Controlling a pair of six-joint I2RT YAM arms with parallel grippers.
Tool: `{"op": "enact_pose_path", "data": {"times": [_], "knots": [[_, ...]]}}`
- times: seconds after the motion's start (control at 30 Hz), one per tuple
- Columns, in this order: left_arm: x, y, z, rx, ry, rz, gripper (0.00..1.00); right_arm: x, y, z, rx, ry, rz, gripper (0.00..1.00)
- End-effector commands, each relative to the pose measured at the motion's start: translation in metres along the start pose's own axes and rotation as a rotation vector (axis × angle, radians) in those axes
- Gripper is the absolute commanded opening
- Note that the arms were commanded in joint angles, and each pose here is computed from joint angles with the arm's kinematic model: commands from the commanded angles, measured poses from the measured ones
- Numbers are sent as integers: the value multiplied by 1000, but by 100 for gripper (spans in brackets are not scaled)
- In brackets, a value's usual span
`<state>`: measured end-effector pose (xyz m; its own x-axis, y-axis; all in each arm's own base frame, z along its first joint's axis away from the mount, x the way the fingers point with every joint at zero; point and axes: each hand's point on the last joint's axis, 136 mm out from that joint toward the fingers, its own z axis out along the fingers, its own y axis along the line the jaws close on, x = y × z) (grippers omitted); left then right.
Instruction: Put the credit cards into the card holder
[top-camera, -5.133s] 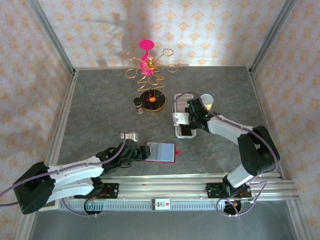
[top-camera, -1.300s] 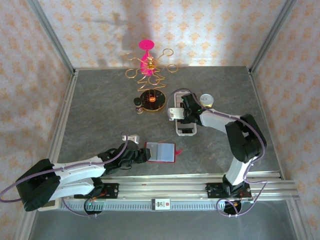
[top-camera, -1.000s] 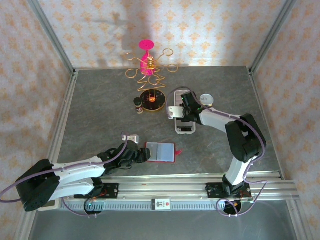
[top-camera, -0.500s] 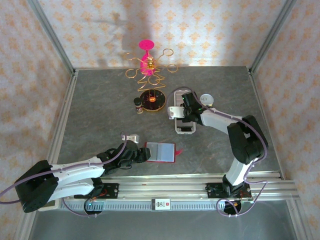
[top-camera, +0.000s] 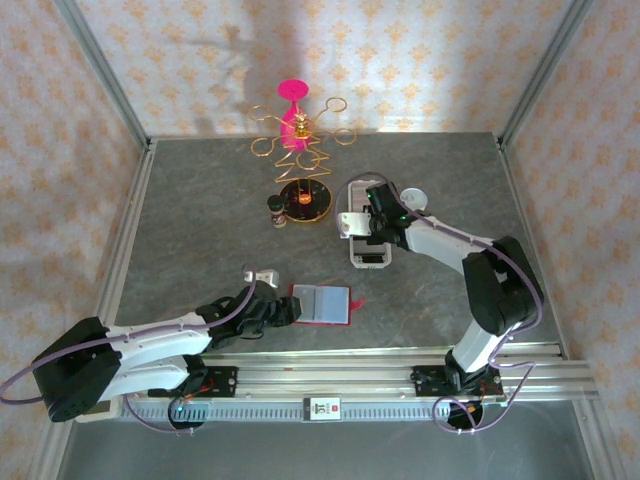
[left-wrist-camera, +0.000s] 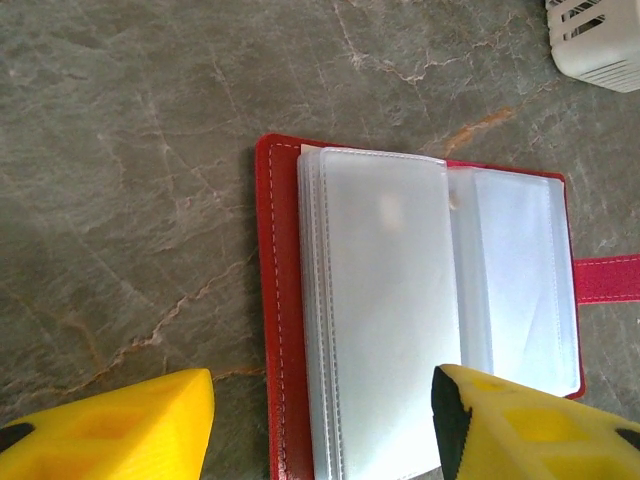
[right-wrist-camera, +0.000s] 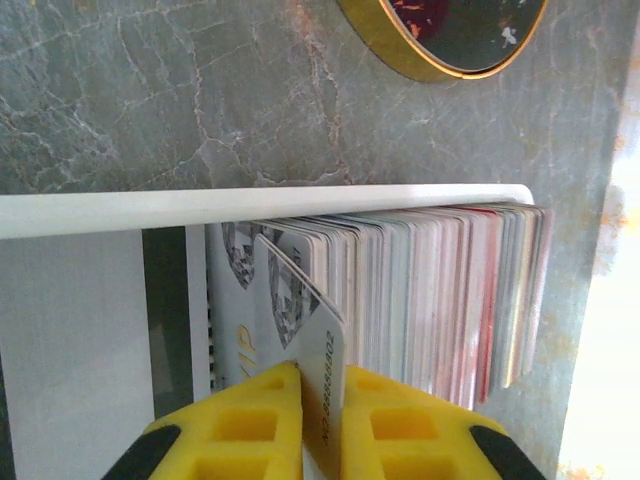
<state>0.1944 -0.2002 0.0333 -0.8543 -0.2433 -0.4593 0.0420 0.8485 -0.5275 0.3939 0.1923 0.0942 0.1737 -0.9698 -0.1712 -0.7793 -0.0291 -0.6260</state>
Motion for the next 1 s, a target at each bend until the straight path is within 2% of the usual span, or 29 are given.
{"op": "enact_pose_path", "data": {"times": [0.0,0.13,0.3,0.47,0.67,0.8,0.97], "knots": [[-4,0,0,-3,-13,1,62,2,-14,-14,50,-1,25,13],[-5,0,0,-4,-15,6,64,0,-10,-15,25,-10,32,11],[-4,1,1,-14,-11,13,65,-3,-1,-20,-42,-25,49,3],[-6,3,0,-42,-7,37,68,-17,3,-45,-104,-93,152,0],[-10,3,-2,-73,-6,63,69,-34,-2,-88,-104,-199,368,0],[-13,3,-2,-94,-4,74,69,-44,-11,-118,-88,-277,590,0],[-16,5,-1,-131,-5,88,68,-55,-22,-147,-104,-388,982,0]]}}
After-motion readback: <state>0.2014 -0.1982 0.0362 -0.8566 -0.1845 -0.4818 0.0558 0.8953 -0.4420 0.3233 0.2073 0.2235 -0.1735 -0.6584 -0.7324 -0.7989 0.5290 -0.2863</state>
